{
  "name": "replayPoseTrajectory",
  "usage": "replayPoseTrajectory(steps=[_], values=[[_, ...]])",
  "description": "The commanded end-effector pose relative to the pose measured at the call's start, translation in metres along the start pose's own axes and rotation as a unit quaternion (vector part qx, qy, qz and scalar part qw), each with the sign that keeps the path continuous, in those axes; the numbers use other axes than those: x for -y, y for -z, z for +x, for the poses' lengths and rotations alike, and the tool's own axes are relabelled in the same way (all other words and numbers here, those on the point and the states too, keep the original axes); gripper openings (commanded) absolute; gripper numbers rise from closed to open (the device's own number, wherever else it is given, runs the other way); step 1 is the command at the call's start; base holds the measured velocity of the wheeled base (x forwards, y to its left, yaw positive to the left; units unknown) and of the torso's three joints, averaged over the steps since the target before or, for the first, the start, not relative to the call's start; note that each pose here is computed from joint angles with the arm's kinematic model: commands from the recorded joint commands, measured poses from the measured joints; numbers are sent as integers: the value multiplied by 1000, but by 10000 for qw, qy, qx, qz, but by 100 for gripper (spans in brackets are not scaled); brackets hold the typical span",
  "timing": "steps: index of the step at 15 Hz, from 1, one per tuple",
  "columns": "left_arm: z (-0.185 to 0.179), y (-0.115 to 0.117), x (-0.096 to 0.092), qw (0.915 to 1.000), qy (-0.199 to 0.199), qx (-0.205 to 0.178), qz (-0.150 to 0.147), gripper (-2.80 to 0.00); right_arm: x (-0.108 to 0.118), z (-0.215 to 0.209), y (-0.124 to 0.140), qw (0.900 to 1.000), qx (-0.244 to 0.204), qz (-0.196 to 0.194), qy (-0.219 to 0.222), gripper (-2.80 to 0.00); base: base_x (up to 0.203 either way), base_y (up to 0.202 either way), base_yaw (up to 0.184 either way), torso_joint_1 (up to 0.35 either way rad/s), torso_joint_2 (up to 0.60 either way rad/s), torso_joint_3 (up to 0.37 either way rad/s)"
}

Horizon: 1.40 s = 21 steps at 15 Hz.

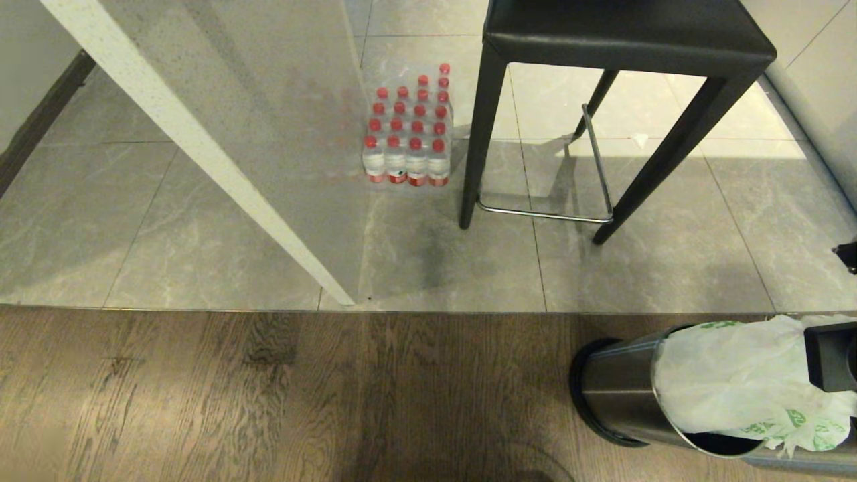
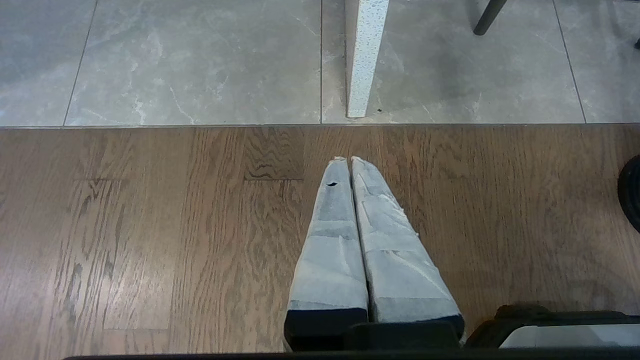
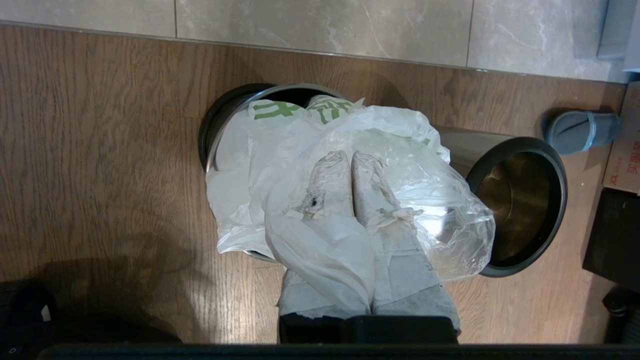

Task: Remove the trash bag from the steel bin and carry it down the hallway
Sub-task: Pick up the trash bag

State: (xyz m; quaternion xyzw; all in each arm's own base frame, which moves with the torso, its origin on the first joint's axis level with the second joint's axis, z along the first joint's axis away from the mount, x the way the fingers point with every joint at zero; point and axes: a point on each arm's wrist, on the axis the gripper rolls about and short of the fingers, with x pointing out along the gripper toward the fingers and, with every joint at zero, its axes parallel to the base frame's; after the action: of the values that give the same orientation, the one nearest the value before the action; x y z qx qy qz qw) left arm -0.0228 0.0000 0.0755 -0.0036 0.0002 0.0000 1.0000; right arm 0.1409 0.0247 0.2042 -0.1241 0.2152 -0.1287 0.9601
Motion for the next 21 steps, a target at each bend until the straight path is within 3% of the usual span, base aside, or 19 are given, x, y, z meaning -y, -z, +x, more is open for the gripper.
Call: replayPoseTrajectory(steps=[1, 21], values=[[0, 0, 0, 10000, 0, 2, -2, -280, 0, 0, 0, 10000, -4, -7, 10, -280, 0, 0, 0, 0, 0, 0], [0, 0, 0, 10000, 0, 2, -2, -280, 0, 0, 0, 10000, -4, -7, 10, -280, 0, 0, 0, 0, 0, 0]])
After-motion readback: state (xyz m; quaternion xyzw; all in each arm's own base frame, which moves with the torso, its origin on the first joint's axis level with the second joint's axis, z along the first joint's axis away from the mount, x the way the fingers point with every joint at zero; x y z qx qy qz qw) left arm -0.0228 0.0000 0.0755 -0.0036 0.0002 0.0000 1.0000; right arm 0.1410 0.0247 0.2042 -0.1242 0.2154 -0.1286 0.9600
